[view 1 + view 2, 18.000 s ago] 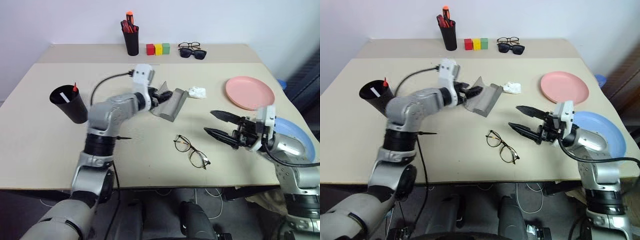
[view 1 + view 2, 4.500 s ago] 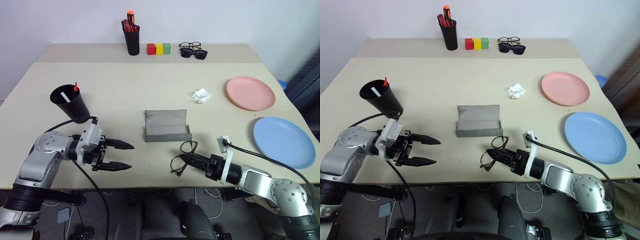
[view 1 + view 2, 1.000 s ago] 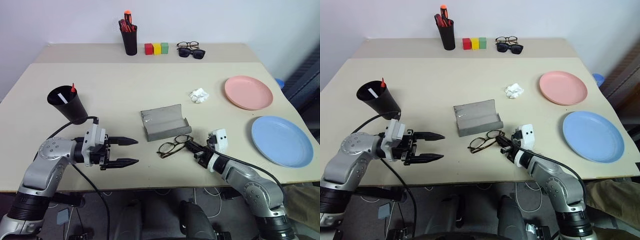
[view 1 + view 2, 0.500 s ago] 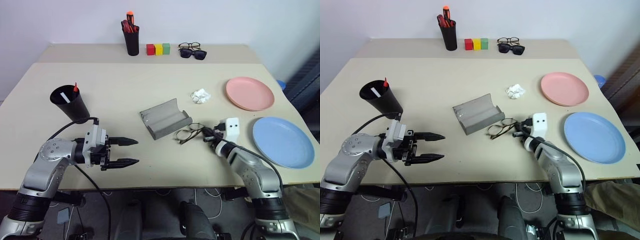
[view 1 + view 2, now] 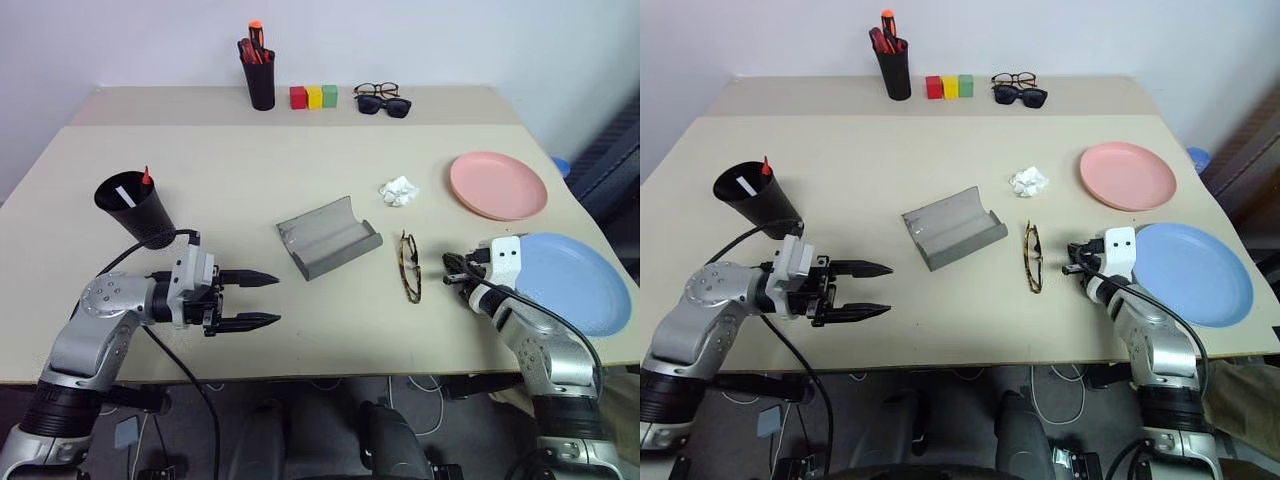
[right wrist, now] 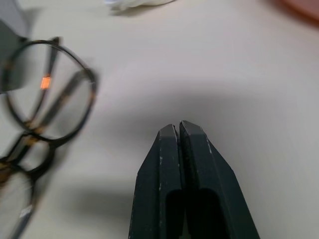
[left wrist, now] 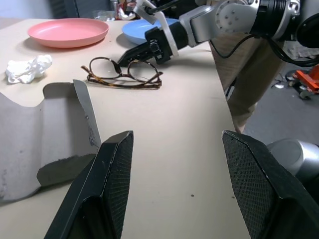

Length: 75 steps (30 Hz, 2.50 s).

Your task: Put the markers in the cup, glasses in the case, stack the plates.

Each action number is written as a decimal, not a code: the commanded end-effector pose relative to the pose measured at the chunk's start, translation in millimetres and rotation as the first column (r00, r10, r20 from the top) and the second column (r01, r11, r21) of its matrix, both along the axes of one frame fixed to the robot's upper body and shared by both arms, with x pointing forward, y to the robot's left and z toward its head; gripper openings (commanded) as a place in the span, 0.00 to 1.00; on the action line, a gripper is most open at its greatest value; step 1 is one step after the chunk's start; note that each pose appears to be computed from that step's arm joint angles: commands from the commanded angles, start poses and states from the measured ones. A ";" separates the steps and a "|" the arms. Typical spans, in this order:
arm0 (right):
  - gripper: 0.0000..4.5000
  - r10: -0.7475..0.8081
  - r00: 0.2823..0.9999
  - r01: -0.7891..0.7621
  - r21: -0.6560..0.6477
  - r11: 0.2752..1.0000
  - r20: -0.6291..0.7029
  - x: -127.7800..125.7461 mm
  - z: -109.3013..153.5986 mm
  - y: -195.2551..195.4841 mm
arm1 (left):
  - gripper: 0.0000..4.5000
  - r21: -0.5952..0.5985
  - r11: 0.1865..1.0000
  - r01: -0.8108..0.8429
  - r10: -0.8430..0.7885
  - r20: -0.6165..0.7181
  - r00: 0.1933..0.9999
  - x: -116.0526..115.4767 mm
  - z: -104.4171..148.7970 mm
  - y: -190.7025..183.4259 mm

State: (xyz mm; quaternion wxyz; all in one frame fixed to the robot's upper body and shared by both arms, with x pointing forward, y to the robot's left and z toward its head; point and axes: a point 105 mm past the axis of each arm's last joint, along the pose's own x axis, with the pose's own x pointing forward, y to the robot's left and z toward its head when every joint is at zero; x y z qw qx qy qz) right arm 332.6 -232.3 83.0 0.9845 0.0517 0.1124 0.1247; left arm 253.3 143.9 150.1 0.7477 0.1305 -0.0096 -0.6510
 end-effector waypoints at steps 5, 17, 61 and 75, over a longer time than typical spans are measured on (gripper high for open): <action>0.01 0.040 0.996 -0.056 0.220 0.974 0.077 -16.5 56.7 7.7 | 0.64 -0.004 1.000 0.017 -0.016 0.022 1.000 1.5 3.6 -4.0; 0.01 0.152 0.988 -0.146 0.229 0.962 -0.010 -24.6 40.9 45.1 | 0.64 -0.015 1.000 0.022 -0.021 0.030 0.999 5.0 0.7 -7.0; 0.99 0.470 0.874 -0.342 0.527 0.778 -0.126 -31.4 29.1 110.3 | 0.64 -0.017 1.000 -0.004 0.005 0.031 1.000 1.7 1.8 -4.7; 0.99 0.484 0.868 -0.365 0.521 0.772 -0.110 -21.4 27.4 114.9 | 0.64 -0.015 0.999 -0.034 0.034 0.031 0.999 -4.6 6.5 -4.4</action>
